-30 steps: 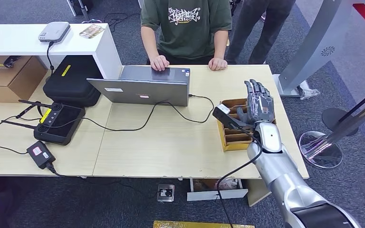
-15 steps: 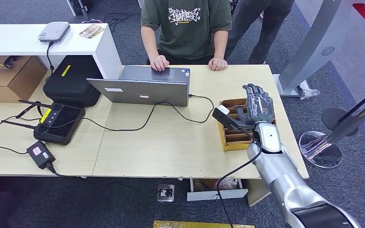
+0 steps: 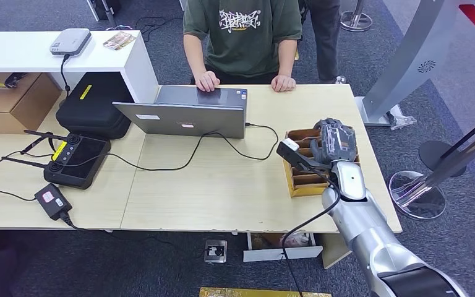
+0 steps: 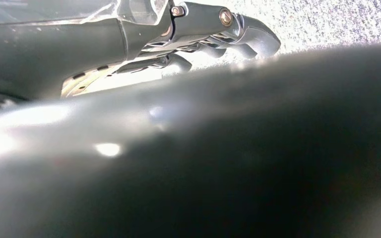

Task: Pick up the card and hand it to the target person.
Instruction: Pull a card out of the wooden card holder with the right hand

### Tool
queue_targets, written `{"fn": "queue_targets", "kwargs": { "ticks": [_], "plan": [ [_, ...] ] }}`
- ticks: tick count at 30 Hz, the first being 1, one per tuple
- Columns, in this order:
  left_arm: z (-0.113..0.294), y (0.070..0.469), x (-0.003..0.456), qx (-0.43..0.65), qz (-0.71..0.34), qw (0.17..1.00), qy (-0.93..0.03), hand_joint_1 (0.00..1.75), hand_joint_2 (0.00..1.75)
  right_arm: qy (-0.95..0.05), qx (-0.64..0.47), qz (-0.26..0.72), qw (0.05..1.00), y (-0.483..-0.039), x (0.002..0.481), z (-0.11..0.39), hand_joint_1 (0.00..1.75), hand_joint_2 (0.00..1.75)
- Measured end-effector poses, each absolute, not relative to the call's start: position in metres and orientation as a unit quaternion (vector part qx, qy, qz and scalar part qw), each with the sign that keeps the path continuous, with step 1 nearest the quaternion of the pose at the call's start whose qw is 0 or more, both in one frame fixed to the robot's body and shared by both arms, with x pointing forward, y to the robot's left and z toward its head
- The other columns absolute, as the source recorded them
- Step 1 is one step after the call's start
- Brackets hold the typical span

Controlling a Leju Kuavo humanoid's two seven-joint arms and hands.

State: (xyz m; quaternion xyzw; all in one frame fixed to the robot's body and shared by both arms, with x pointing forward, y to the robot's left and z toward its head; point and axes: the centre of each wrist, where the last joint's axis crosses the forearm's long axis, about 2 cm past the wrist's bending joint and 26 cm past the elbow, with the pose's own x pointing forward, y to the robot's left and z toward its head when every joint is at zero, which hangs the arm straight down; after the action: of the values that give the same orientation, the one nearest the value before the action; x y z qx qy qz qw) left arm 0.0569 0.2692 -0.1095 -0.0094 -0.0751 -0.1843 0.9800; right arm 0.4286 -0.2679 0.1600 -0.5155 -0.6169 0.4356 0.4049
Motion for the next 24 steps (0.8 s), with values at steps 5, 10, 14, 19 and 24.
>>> {"fn": "queue_targets", "kwargs": {
  "ticks": [5,10,14,19,24],
  "plan": [
    [-0.1095,0.2694,0.0569,-0.009,-0.184,0.980,-0.075,0.00,0.00,-0.613,-0.516,0.437,0.408,-0.2702,0.4271,0.1571,0.97,1.75],
    [-0.1095,0.2694,0.0569,-0.009,-0.184,0.980,-0.075,0.00,0.00,-0.610,-0.516,0.440,0.411,-0.2716,0.4265,0.1551,1.15,1.75],
    [-0.1095,0.2695,0.0567,-0.010,-0.184,0.980,-0.079,0.00,0.00,-0.607,-0.512,0.445,0.414,-0.2720,0.4265,0.1539,1.40,1.75],
    [-0.1095,0.2696,0.0567,-0.010,-0.182,0.980,-0.081,0.00,0.00,-0.610,-0.510,0.449,0.409,-0.2727,0.4278,0.1544,1.72,1.75],
    [-0.1095,0.2695,0.0569,-0.010,-0.179,0.981,-0.076,0.00,0.00,-0.627,-0.506,0.442,0.394,-0.2714,0.4284,0.1564,1.75,1.75]
  ]
}}
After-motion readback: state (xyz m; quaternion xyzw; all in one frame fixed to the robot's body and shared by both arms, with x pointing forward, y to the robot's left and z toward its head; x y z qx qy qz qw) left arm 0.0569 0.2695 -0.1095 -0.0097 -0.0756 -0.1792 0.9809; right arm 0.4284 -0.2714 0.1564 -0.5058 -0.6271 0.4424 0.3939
